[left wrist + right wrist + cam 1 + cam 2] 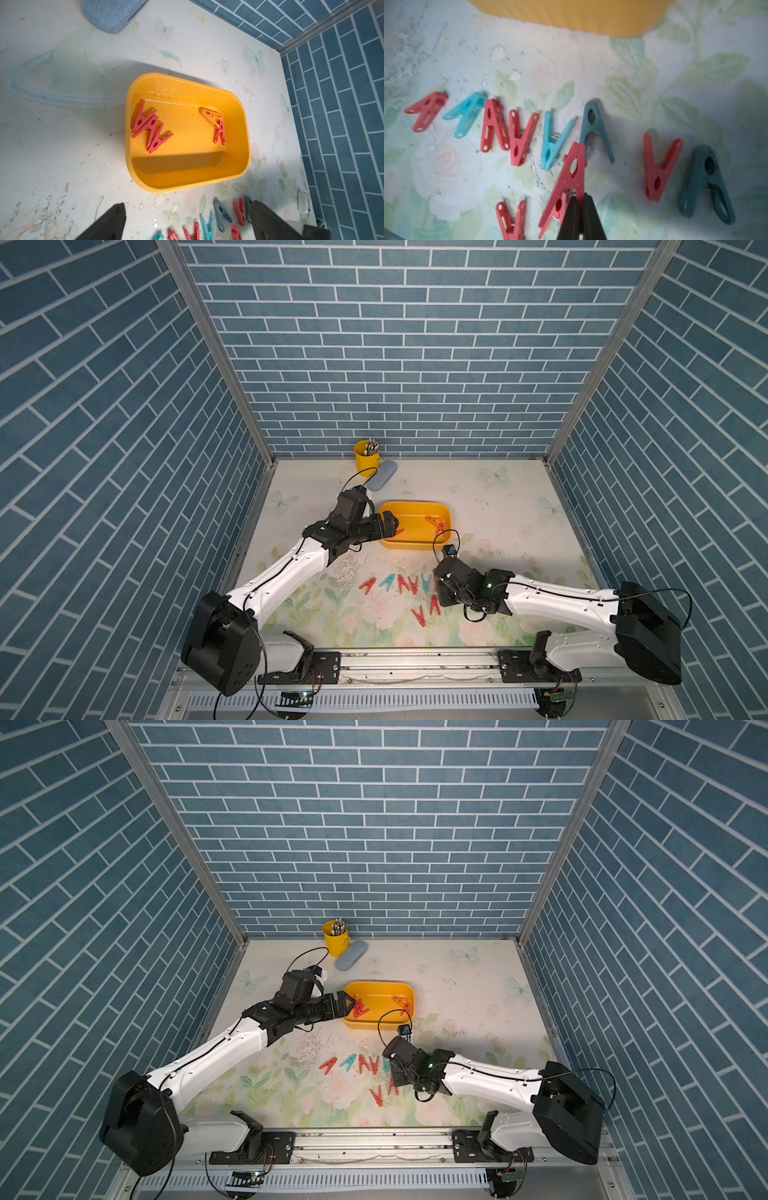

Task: Take the clothespins out of the storage box
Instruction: Place the clothespin at the center of the board.

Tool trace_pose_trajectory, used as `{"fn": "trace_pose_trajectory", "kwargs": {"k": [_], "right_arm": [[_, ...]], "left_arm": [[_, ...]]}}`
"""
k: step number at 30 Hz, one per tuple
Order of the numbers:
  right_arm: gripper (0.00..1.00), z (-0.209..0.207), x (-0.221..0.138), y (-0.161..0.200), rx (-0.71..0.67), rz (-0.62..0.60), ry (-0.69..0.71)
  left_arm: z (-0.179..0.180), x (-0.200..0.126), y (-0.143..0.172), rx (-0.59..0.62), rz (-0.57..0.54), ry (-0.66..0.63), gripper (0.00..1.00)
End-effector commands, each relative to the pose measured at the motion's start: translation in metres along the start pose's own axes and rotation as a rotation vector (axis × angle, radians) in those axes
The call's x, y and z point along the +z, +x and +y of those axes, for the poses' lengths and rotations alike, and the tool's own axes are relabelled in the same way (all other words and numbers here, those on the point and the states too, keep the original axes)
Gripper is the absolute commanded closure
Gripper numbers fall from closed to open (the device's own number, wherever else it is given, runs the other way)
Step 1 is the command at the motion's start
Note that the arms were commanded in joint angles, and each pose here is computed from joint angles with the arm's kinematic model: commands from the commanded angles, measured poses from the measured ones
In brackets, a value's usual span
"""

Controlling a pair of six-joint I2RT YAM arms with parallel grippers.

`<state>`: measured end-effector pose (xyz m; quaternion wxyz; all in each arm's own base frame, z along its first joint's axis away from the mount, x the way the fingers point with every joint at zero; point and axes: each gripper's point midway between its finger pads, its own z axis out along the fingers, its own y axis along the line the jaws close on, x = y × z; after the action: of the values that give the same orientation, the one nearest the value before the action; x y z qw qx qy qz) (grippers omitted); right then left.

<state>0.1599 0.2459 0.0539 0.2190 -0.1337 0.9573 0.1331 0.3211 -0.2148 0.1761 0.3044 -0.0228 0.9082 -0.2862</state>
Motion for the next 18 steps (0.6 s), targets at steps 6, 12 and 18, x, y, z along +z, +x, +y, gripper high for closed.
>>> {"fn": "trace_pose_trajectory", "kwargs": {"k": [6,12,18], "right_arm": [[1.0,-0.019,0.001,0.037,0.061,0.021,0.061],[1.0,-0.027,0.007,0.051,0.05,0.047,0.09],[0.96,-0.029,0.007,0.056,0.039,0.054,0.105]], "left_arm": [[-0.004,-0.007,0.015,0.002,0.004,-0.028,0.0],[-0.008,-0.01,0.019,0.006,0.0,-0.03,0.0],[-0.01,-0.013,0.022,0.01,-0.003,-0.036,0.01]]}}
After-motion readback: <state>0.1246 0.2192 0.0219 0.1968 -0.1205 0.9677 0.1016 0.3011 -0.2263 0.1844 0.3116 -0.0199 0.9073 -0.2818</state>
